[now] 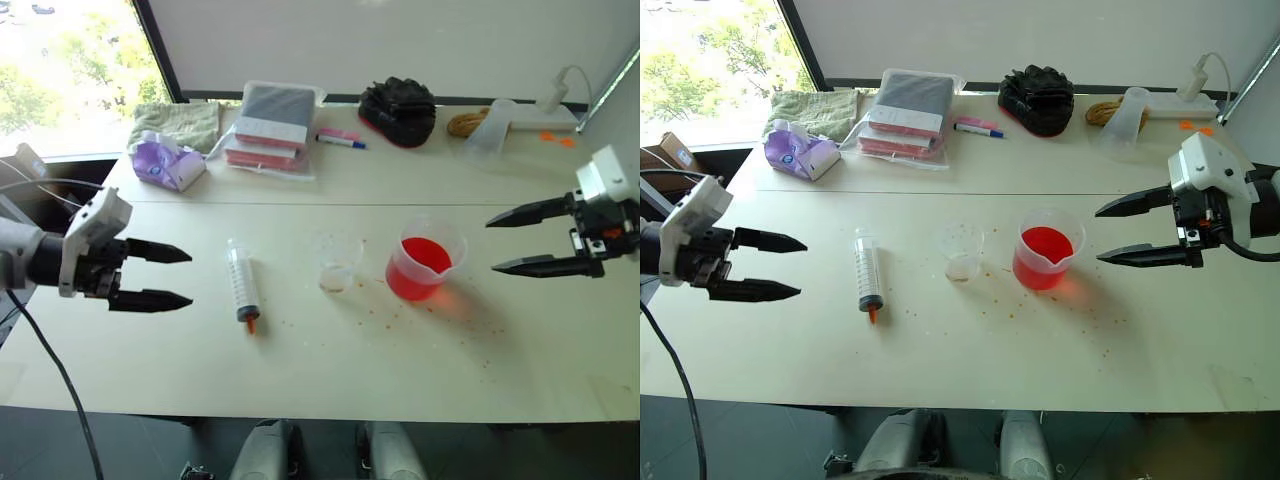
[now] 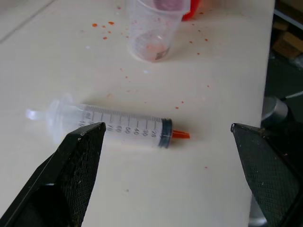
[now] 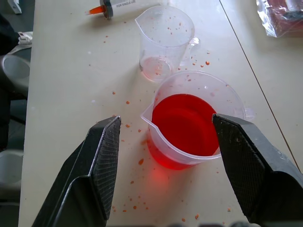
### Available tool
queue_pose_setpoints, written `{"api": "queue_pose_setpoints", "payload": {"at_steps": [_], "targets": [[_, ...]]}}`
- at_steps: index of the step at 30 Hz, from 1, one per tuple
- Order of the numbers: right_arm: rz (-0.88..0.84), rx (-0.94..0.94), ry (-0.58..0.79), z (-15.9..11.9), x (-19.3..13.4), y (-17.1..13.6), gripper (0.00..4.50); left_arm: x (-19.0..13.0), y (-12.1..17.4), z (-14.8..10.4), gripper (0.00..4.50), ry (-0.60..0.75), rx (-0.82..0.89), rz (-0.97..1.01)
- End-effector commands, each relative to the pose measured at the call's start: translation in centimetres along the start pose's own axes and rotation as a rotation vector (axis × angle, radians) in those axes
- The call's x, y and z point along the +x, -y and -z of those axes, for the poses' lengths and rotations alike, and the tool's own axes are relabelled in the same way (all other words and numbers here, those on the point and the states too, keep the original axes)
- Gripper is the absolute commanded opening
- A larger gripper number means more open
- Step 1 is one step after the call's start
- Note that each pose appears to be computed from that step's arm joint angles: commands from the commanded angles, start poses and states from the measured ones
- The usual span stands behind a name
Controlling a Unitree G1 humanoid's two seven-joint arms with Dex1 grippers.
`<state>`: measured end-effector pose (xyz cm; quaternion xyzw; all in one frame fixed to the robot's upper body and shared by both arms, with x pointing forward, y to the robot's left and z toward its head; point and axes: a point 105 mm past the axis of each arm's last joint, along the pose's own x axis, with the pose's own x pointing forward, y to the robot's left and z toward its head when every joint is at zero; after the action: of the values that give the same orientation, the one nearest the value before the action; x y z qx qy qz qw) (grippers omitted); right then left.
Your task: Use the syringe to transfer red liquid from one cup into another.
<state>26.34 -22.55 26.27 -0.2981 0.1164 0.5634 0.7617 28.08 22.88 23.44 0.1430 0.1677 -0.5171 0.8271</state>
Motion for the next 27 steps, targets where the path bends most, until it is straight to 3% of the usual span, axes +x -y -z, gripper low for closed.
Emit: {"api": "queue_pose_setpoints", "payload": {"at_steps": [1, 6, 11, 17, 21, 27], "targets": [[0.016, -0.045, 0.036, -1.5, -0.2, 0.4, 3.19, -0.1, -1.9, -2.5, 4.47, 0.022, -0.005, -0.18], [0.003, -0.071, 0.061, -2.7, 0.0, 1.0, 3.19, 1.4, -3.6, -4.8, 4.47, -0.043, -0.121, -0.347], [-0.005, -0.095, 0.07, -3.2, 0.4, 1.5, 3.19, 4.2, -4.4, -4.4, 4.47, -0.342, -0.442, -0.408], [-0.012, -0.1, 0.081, -3.2, 1.0, 1.6, 3.19, 7.3, -6.5, -6.2, 4.47, -0.484, -0.6, -0.537], [-0.007, -0.099, 0.094, -3.4, 1.0, 1.7, 3.19, 8.3, -5.8, -8.1, 4.47, -0.509, -0.818, -0.601], [-0.001, -0.095, 0.101, -3.4, 1.4, 1.9, 3.19, 8.8, -1.6, -6.4, 4.47, -0.713, -1.057, -0.67]]}}
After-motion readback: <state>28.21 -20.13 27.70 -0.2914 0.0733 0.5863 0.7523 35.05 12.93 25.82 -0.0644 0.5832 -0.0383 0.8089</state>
